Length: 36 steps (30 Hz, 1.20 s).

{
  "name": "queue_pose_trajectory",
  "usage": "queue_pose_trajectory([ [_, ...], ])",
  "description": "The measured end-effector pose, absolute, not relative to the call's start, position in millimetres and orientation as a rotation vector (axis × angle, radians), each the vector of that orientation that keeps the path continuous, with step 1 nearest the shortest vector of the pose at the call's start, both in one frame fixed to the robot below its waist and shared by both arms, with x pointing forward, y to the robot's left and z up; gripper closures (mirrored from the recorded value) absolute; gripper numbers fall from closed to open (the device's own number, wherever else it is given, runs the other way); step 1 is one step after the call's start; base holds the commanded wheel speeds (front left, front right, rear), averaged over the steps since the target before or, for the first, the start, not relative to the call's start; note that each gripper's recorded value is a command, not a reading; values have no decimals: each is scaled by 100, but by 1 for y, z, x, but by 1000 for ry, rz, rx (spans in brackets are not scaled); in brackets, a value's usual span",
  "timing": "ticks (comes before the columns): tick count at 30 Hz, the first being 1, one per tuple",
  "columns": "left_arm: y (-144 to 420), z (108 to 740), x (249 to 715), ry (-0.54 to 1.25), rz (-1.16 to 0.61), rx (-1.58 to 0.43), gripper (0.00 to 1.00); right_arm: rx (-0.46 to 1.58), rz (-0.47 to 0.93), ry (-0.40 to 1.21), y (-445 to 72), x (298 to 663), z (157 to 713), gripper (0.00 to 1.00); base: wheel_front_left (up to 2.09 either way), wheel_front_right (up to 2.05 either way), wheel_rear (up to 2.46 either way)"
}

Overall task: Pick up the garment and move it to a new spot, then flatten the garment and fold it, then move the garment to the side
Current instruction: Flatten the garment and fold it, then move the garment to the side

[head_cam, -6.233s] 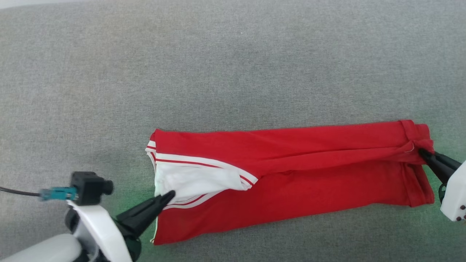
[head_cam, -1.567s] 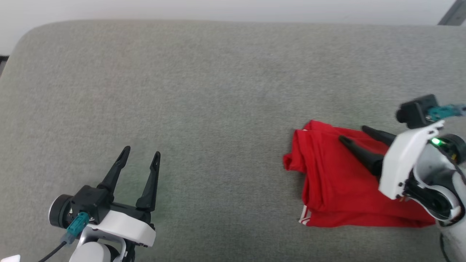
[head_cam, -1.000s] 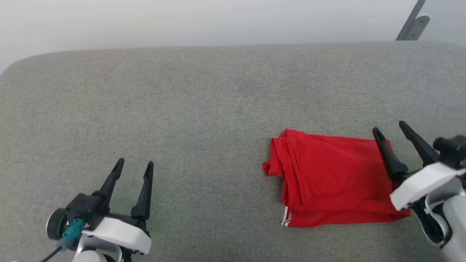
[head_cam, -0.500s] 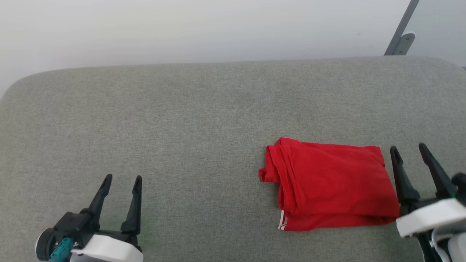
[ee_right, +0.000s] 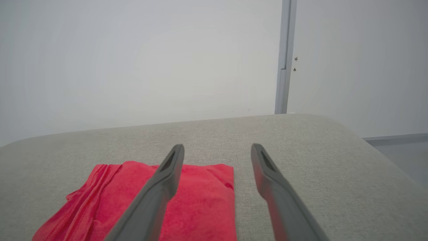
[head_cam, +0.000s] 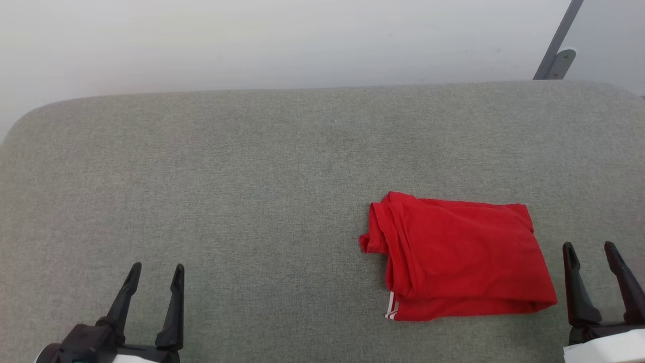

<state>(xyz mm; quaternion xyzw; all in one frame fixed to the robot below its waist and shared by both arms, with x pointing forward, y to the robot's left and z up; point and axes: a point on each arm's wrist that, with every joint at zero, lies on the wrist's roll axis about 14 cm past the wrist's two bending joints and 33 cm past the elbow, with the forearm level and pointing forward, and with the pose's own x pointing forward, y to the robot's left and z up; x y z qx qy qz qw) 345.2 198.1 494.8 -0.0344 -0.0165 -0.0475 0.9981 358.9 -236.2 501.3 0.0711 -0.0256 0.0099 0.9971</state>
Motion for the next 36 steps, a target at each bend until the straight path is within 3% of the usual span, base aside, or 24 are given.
queue_pose_trajectory([
  [14, 194, 494, 349, -31, -96, -77, 0, 129, 31, -17, -236, 369, 502, 0, 0, 0, 0],
  [23, 184, 493, 375, -39, -120, -92, 0, -38, 124, 484, -250, 393, 436, 0, 0, 0, 0],
  [30, 182, 481, 395, -12, -117, -112, 0, -41, 183, 809, -252, 405, 401, 0, 0, 0, 0],
  [36, 186, 471, 407, 10, -103, -115, 0, -3, 261, 978, -230, 411, 377, 0, 0, 0, 0],
])
